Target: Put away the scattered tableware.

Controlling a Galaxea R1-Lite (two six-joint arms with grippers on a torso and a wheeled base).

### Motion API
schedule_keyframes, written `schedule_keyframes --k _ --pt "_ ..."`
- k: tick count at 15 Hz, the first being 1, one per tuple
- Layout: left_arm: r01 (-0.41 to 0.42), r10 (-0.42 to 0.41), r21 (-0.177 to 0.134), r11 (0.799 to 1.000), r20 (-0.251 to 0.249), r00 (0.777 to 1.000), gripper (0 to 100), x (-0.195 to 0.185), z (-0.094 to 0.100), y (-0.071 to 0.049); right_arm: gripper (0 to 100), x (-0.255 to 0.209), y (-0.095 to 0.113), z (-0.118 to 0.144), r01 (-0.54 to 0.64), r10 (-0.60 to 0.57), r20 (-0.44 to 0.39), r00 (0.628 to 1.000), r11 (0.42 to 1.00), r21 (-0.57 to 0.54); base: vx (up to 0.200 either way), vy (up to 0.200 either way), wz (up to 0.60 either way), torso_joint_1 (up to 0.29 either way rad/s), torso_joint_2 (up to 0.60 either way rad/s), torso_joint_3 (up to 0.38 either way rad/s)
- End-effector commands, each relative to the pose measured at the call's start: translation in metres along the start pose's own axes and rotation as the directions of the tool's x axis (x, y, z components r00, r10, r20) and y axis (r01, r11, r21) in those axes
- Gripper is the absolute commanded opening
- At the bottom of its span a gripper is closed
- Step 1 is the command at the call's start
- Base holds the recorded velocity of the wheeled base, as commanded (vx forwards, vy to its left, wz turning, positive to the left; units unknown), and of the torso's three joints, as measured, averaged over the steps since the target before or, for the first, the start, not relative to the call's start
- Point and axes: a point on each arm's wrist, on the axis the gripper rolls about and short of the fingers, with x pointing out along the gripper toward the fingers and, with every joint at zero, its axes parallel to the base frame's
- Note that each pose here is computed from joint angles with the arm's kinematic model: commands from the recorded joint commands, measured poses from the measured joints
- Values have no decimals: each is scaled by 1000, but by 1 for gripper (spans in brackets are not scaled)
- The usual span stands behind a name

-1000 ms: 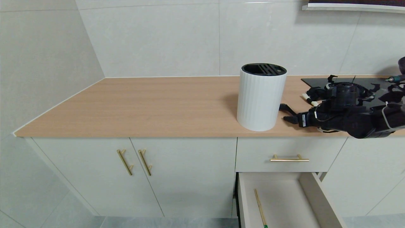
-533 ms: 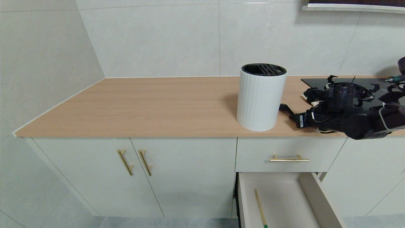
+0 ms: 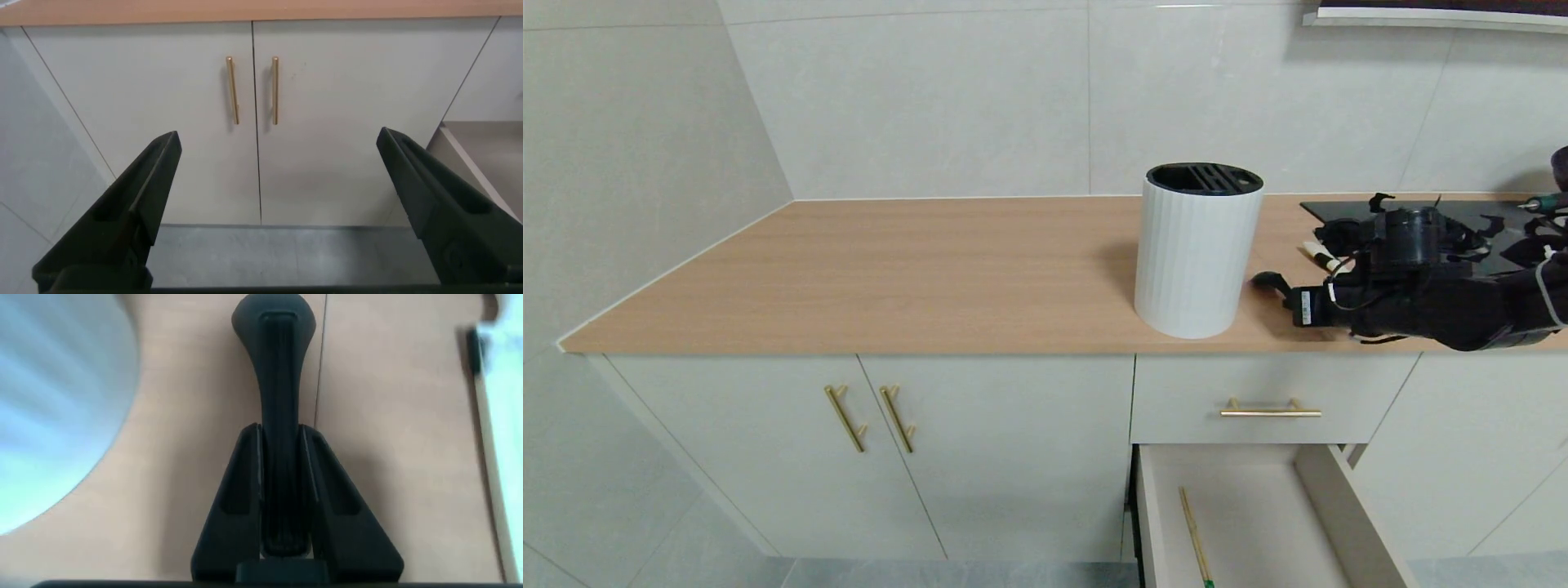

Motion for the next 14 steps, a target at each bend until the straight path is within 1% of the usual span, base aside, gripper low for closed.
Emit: schedule_keyframes --k 1,4,9,11,12,13,14 --pt "-1 1 0 1000 0 1000 100 0 0 0 0 -47 3 14 4 -5 17 1000 999 35 0 0 0 0 0 0" --pt "-1 1 0 1000 0 1000 100 0 0 0 0 -89 4 10 -3 4 -12 1000 996 93 0 0 0 0 0 0" --pt "-1 1 0 1000 0 1000 100 0 0 0 0 -137 4 -20 0 5 -44 999 995 96 0 0 0 0 0 0" --pt "-1 1 0 1000 0 1000 100 0 0 0 0 -155 11 -35 -22 27 -62 998 996 83 0 0 0 0 0 0" --pt "-1 1 0 1000 0 1000 100 0 0 0 0 -158 11 -40 -23 29 -73 997 996 83 0 0 0 0 0 0" --pt "-1 1 0 1000 0 1000 100 0 0 0 0 -159 13 -53 -27 36 -111 993 996 84 0 0 0 0 0 0" --pt "-1 1 0 1000 0 1000 100 0 0 0 0 -158 14 -58 -29 39 -129 991 996 82 0 0 0 0 0 0"
